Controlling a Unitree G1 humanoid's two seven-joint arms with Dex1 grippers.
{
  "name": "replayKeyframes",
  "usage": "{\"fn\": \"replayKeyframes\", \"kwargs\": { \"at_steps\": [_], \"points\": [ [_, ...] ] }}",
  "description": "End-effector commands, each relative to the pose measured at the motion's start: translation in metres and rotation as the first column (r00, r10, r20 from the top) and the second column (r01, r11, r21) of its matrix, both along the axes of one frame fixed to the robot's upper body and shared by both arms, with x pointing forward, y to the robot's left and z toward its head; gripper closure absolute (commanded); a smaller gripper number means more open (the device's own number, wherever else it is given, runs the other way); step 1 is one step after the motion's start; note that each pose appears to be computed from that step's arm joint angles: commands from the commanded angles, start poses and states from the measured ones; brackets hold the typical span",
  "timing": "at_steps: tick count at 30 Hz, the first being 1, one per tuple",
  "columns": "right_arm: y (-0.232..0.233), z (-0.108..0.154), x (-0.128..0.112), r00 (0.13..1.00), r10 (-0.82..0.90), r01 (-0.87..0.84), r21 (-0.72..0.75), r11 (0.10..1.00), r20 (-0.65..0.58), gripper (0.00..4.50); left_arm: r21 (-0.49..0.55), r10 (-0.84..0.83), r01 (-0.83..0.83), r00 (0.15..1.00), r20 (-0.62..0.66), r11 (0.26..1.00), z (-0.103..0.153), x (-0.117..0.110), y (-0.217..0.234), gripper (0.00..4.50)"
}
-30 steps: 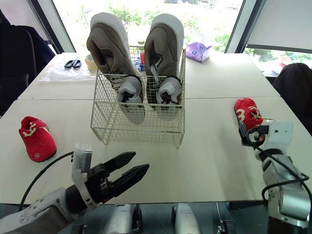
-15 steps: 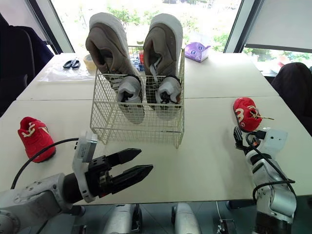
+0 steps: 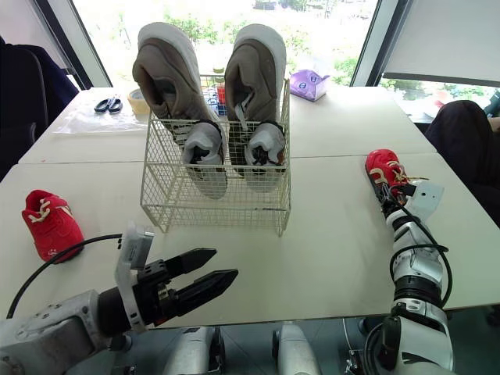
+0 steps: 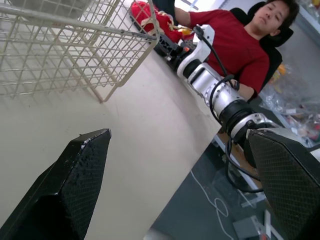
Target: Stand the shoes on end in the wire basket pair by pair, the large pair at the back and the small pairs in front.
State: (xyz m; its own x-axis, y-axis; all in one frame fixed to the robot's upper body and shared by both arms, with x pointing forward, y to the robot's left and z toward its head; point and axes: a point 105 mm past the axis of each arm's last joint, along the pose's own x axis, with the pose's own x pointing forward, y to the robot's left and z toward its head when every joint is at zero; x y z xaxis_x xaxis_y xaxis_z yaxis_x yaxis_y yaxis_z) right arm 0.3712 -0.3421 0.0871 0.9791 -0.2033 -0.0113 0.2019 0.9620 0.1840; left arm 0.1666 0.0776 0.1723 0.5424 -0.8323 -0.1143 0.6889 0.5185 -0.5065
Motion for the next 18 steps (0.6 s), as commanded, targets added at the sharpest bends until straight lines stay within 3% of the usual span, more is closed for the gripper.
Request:
{"fn": "replayKeyframes", "kwargs": {
  "at_steps": [1,4,8,11,15,18],
  "points": [
    [0.001,-0.003,0.0,1.0,0.01,-0.01,-0.032,0.999,-0.009,2.99,-0.027,-0.015,0.016,0.998,0.06,1.0,0.013,-0.002,-0.002,0.0],
    [0.005,0.03,0.002,0.995,0.039,-0.029,-0.113,0.993,0.088,2.99,-0.119,0.011,-0.003,0.997,0.072,0.993,0.03,0.005,0.005,0.0],
    [0.011,0.16,0.006,0.908,0.118,-0.023,-0.232,0.972,0.402,2.99,-0.155,0.096,-0.069,0.98,0.172,0.986,0.066,0.032,0.048,0.0],
    [0.042,0.241,-0.002,0.79,0.301,-0.106,-0.365,0.925,0.534,2.99,-0.218,0.129,-0.07,0.955,0.267,0.973,0.098,0.05,0.072,0.0],
    [0.099,0.31,-0.028,0.595,0.595,-0.237,-0.589,0.773,0.541,2.99,-0.342,0.238,-0.093,0.88,0.411,0.935,0.148,0.08,0.088,0.0],
    [0.134,0.329,-0.042,0.494,0.735,-0.302,-0.701,0.647,0.465,2.99,-0.437,0.288,-0.07,0.843,0.454,0.897,0.175,0.093,0.09,0.0]
  ]
}}
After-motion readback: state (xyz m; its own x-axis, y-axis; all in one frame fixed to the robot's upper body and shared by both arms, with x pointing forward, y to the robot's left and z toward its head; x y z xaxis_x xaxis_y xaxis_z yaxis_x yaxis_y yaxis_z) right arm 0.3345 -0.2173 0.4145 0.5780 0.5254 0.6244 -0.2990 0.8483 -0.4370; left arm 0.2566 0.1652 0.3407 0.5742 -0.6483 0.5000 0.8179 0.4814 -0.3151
